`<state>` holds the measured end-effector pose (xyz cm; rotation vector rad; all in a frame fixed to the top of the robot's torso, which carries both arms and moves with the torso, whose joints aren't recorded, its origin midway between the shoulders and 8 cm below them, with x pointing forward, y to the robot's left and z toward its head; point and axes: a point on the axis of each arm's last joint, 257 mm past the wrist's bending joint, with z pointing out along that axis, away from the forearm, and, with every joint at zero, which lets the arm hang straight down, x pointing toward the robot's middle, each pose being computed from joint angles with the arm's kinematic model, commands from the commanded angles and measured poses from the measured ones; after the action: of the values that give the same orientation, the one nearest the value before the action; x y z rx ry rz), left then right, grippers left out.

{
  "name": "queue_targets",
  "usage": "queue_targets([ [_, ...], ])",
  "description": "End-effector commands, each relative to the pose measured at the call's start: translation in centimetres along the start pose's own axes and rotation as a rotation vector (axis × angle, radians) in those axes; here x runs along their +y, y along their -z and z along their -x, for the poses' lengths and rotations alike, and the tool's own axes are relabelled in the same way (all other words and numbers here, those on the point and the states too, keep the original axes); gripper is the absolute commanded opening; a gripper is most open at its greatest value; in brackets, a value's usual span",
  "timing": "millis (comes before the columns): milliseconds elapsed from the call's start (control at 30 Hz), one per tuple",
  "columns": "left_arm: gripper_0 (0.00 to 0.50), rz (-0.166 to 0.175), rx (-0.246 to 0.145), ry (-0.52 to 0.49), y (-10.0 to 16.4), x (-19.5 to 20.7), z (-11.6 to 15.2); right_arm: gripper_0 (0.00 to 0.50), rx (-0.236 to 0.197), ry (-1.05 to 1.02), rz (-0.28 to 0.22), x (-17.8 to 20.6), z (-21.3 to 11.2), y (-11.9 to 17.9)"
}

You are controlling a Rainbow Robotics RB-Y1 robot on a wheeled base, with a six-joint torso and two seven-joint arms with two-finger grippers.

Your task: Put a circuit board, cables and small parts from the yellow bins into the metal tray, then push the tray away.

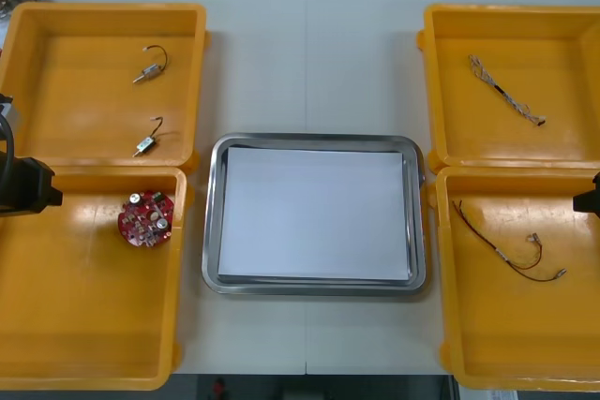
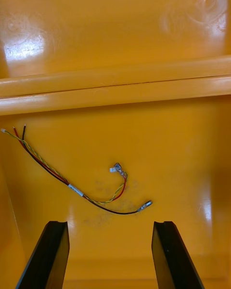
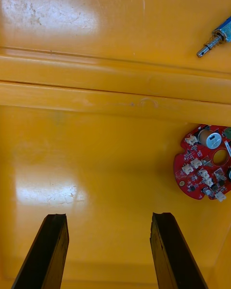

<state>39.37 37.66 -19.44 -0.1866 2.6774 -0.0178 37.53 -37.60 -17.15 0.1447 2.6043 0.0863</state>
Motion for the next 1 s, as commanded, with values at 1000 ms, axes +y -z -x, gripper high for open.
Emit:
queue_targets([
  [1000, 0.5, 0.057, -0.021, 0.014, 1.21, 2.25, 0.4, 0.5, -0.005, -0.027, -0.034, -1.12, 0.15, 0.76],
])
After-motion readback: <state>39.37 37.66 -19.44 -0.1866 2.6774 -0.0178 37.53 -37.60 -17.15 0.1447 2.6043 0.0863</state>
